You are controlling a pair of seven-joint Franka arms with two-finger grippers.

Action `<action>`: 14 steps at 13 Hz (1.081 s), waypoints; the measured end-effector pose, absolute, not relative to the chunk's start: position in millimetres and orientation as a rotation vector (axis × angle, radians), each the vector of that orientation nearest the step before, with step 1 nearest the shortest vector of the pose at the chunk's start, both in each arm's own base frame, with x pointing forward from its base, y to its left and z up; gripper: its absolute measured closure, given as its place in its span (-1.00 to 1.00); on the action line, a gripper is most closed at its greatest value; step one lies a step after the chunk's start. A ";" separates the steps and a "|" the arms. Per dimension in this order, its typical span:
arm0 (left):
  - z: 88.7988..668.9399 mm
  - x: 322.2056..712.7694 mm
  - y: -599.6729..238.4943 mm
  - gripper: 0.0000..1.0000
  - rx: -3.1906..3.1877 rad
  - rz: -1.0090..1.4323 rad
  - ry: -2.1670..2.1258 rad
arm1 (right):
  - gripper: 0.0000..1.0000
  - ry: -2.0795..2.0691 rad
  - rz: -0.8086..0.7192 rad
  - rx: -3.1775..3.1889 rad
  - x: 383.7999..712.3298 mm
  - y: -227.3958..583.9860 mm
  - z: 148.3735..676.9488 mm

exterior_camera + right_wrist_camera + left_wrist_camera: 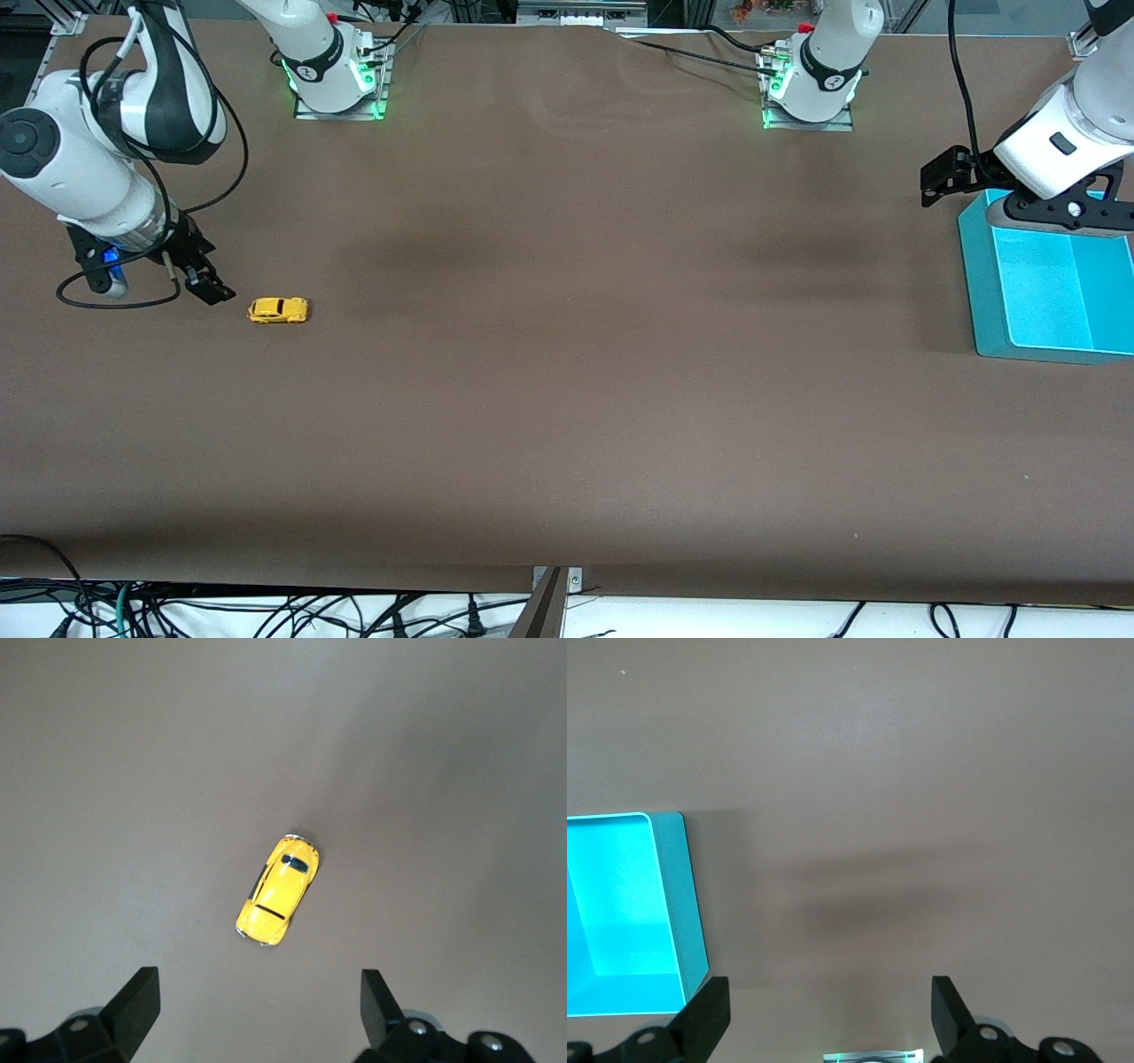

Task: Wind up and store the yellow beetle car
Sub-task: 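Lower the open right gripper over the yellow beetle car, then close the right gripper on the yellow car's body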

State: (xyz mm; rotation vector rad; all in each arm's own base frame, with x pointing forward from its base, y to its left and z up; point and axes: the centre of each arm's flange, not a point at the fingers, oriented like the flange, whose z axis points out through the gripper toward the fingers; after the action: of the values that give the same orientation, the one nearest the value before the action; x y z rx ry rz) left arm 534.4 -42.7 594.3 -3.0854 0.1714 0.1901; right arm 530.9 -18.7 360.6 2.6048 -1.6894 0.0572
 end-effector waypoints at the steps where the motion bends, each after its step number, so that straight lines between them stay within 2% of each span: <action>1: 594.3 534.3 -43.8 -1.00 -3.085 0.190 0.175 | -1.00 -1.829 0.068 2.514 532.1 -19.0 350.1; 4: 594.3 533.4 -53.4 -1.00 -3.082 0.190 0.201 | -1.00 -2.082 0.069 2.306 531.3 -25.6 311.7; 10: 594.3 533.3 -54.0 -1.00 -3.082 0.190 0.203 | -0.98 -2.118 0.051 2.245 529.8 -36.9 245.9; 14: 594.2 533.3 -54.0 -1.00 -3.082 0.190 0.204 | -0.83 -2.118 0.062 2.249 531.0 -36.9 230.6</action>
State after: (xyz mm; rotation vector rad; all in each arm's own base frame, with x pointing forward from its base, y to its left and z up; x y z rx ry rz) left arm 533.3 -54.0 594.2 -3.0816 0.2035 0.1899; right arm 531.0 -36.9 230.6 2.2490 -2.1183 0.0621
